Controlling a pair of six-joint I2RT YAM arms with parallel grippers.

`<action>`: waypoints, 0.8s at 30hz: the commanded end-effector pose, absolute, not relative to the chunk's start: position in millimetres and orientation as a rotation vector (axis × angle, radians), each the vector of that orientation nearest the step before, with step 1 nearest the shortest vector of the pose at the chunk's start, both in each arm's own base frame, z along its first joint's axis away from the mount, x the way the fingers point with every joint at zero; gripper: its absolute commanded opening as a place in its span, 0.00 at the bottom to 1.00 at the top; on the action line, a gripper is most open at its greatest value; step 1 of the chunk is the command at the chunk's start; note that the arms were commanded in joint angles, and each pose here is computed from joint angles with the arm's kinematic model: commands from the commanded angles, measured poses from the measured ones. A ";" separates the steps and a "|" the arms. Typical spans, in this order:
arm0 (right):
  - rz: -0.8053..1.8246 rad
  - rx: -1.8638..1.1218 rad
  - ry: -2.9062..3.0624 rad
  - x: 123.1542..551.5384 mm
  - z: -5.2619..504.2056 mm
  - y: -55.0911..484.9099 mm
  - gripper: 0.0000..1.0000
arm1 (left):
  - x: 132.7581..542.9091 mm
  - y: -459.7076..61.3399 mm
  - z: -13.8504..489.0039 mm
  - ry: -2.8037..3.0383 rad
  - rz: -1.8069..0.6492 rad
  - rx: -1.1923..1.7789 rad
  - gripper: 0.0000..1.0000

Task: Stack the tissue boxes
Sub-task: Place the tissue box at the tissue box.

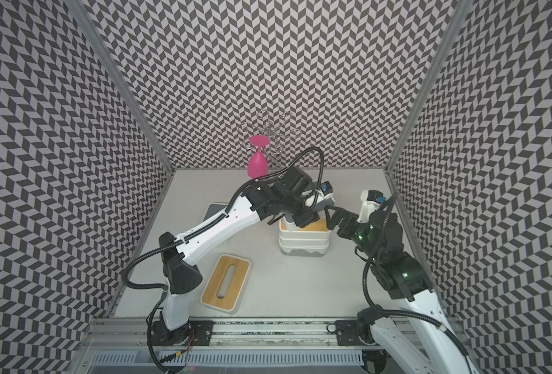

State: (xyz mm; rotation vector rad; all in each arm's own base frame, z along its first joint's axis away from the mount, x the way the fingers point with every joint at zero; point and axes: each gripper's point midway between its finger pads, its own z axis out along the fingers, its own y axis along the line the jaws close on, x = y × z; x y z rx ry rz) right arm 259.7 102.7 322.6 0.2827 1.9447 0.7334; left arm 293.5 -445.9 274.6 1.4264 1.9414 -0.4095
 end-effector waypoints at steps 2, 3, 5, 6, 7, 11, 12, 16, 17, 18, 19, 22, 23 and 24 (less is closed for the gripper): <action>0.743 0.288 1.887 261.2 334.1 99.8 0.99 | 282.4 -450.3 312.2 1.834 -0.451 1.422 0.66; 0.740 0.288 1.883 261.0 335.1 99.2 0.99 | 282.0 -449.6 314.9 1.831 -0.454 1.416 0.66; 0.739 0.288 1.878 260.5 336.9 98.6 0.99 | 279.9 -449.1 321.7 1.815 -0.464 1.408 0.66; 0.736 0.286 1.875 259.7 338.3 98.0 0.99 | 279.4 -447.9 326.1 1.807 -0.467 1.398 0.66; 0.734 0.286 1.870 259.4 340.1 97.4 0.99 | 278.8 -447.1 329.9 1.800 -0.467 1.390 0.67; 0.731 0.286 1.853 256.7 345.7 95.1 0.99 | 275.1 -442.3 345.4 1.769 -0.487 1.358 0.68; 0.731 0.285 1.850 256.3 346.8 94.8 0.99 | 273.3 -441.7 348.5 1.762 -0.488 1.353 0.68; 0.723 0.277 1.835 257.9 353.6 94.4 0.99 | 276.5 -431.6 370.5 1.750 -0.474 1.264 0.68; 0.734 0.263 1.830 258.5 355.9 96.9 0.99 | 277.4 -427.0 379.2 1.745 -0.470 1.225 0.69; 0.743 0.249 1.831 260.2 356.6 99.9 0.99 | 277.4 -422.7 387.0 1.741 -0.476 1.185 0.69; 0.745 0.245 1.835 262.6 356.8 101.4 0.99 | 276.4 -417.9 394.4 1.734 -0.486 1.149 0.69; 0.743 0.232 1.848 270.9 355.8 106.0 0.99 | 274.9 -398.5 416.3 1.711 -0.526 1.000 0.71; 0.740 0.229 1.846 274.1 355.9 106.8 0.99 | 274.4 -389.9 425.1 1.704 -0.543 0.932 0.71; 0.739 0.223 1.842 276.9 356.7 108.1 0.99 | 274.6 -380.2 433.8 1.698 -0.557 0.860 0.72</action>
